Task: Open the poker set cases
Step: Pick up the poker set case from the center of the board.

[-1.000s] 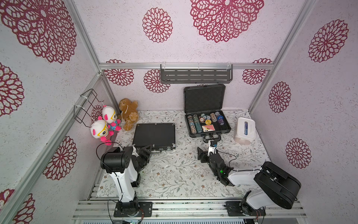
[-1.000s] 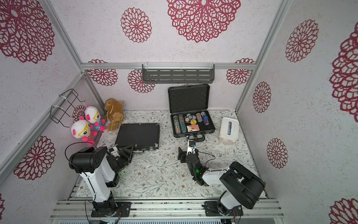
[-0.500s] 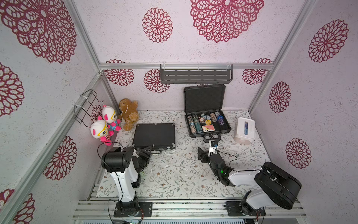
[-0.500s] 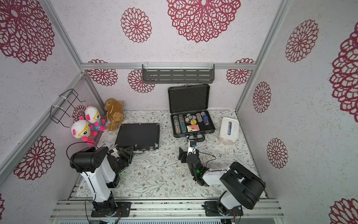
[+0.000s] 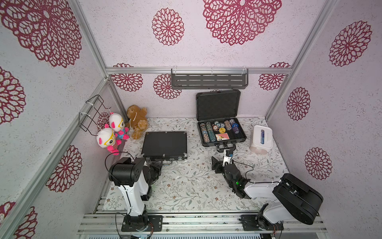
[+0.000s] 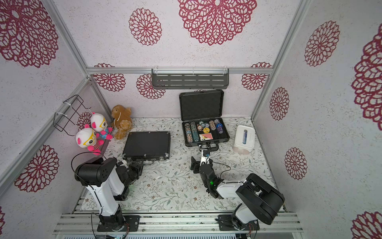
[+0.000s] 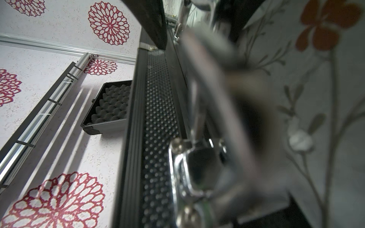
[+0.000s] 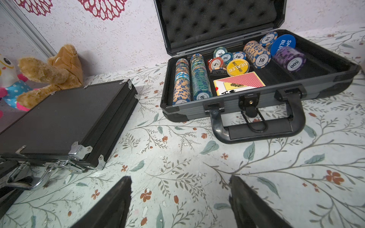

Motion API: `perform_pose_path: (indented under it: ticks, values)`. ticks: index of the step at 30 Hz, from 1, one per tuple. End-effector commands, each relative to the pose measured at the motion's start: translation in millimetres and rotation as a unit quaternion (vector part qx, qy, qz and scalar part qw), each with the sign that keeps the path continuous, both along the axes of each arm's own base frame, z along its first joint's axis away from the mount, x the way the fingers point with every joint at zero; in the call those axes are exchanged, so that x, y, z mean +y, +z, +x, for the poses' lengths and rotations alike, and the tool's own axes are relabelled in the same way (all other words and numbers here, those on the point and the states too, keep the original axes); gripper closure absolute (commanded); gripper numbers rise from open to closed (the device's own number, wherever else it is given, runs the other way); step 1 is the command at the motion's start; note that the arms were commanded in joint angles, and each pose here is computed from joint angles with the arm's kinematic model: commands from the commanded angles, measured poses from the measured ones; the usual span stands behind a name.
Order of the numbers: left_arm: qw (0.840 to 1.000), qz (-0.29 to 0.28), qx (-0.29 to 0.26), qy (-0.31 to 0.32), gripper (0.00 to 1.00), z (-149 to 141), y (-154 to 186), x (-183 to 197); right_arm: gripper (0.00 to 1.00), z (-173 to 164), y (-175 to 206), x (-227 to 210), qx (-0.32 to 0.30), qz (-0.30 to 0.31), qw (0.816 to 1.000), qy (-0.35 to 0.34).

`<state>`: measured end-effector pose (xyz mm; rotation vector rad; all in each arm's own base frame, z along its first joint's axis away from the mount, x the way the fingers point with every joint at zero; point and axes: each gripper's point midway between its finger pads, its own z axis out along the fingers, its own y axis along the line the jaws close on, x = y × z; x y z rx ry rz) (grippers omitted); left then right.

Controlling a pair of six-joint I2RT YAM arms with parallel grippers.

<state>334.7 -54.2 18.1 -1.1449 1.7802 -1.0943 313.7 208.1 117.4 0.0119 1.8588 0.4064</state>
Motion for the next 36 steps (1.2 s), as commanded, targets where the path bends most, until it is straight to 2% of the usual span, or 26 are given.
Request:
perform_pose_path:
  ticks: [1,20,27,36]
  values:
    - [0.979,0.011,0.201,0.011,0.53,-58,-85,2,0.20,3,14,-9,-0.018,0.024,0.999,-0.021]
    - [0.976,0.011,0.219,0.006,0.60,-52,-90,-18,0.20,3,17,-14,-0.019,0.029,0.999,-0.031]
    - [0.975,0.005,0.224,0.011,0.71,-56,-93,-19,0.20,2,18,-17,-0.020,0.032,0.999,-0.034]
    - [0.974,-0.002,0.225,0.010,0.78,-57,-92,-22,0.19,2,20,-17,-0.022,0.034,0.999,-0.034]
